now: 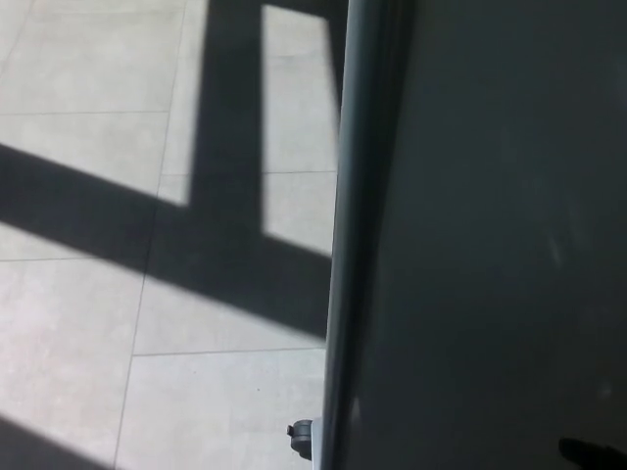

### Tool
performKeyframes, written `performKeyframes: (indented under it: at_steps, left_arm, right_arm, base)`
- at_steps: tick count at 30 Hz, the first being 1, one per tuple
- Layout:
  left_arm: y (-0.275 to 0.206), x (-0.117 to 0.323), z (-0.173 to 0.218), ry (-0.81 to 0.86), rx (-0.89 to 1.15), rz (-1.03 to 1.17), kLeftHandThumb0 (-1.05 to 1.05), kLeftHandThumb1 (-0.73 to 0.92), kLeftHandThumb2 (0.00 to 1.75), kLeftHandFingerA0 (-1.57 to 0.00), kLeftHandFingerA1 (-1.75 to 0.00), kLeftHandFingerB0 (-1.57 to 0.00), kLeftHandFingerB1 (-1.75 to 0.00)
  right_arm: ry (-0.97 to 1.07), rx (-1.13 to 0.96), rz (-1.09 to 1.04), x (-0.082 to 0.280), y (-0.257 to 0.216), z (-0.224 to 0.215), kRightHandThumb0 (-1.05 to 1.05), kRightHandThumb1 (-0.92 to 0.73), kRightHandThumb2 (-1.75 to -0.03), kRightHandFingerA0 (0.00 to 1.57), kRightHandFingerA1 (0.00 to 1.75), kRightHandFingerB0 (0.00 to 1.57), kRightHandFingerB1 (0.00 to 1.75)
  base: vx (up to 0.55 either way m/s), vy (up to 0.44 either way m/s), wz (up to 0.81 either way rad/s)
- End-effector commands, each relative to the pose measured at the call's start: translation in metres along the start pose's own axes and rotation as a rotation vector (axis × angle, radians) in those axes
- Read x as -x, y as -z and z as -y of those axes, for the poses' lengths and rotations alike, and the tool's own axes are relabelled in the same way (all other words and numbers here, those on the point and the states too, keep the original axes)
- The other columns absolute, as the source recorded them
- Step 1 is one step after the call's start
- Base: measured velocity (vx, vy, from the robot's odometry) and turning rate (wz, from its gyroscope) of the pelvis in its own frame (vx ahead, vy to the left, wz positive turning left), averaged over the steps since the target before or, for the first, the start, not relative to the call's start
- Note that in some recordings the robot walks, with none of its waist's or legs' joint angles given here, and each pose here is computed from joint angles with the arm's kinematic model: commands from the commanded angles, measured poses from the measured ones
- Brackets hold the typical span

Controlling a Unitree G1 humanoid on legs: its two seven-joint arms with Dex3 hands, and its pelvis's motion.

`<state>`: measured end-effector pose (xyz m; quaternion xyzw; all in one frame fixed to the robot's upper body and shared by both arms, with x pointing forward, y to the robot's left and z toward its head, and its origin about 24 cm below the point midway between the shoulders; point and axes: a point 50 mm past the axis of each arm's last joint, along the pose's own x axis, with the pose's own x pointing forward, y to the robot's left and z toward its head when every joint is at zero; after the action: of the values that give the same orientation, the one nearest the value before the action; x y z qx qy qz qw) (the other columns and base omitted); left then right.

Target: A white board is being place on the right hand side and parallel to the robot and the robot uses its left hand to grab on the leftside of the whiteboard and drag the whiteboard from the right hand side to the left hand side

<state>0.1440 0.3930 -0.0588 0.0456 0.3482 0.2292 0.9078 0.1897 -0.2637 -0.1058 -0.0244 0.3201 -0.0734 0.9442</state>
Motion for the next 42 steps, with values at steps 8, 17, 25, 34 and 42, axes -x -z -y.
performKeyframes:
  at_steps: [8,17,25,34,42]
  left_arm:
    - [-0.068,-0.005,0.001,0.178,0.101,0.32,-0.11,0.69,0.6,-0.48,-0.44,-0.53,-0.37]
    - [-0.177,0.001,0.04,0.414,0.033,0.636,-0.09,0.57,0.57,-0.63,-0.42,-0.62,-0.39]
    - [-0.228,0.031,0.115,0.625,-0.079,0.785,-0.07,0.58,0.58,-0.6,-0.44,-0.52,-0.37]
    - [-0.209,0.05,0.177,0.743,-0.187,0.746,-0.06,0.6,0.57,-0.46,-0.44,-0.45,-0.34]
    - [-0.201,0.057,0.21,0.816,-0.27,0.734,-0.15,0.52,0.57,-0.48,-0.44,-0.44,-0.35]
  right_arm:
    - [-0.01,-0.058,0.1,0.001,-0.007,0.003,-0.28,-0.87,-0.66,0.87,0.6,0.5,0.36]
    - [-0.011,-0.085,0.112,0.001,-0.007,0.003,-0.28,-0.86,-0.66,0.88,0.62,0.53,0.36]
    - [-0.013,-0.059,0.101,0.003,-0.004,0.005,-0.28,-0.88,-0.66,0.86,0.59,0.55,0.37]
    - [-0.026,-0.022,0.028,0.025,0.032,0.009,-0.29,-0.88,-0.66,0.87,0.59,0.54,0.37]
    - [-0.036,-0.001,-0.048,0.036,0.05,0.015,-0.31,-0.87,-0.67,0.79,0.57,0.48,0.35]
  base:
    - [0.0,0.0,0.01]
    - [0.0,0.0,0.0]
    - [0.0,0.0,0.0]
    - [0.0,0.0,0.0]
    - [0.0,0.0,0.0]
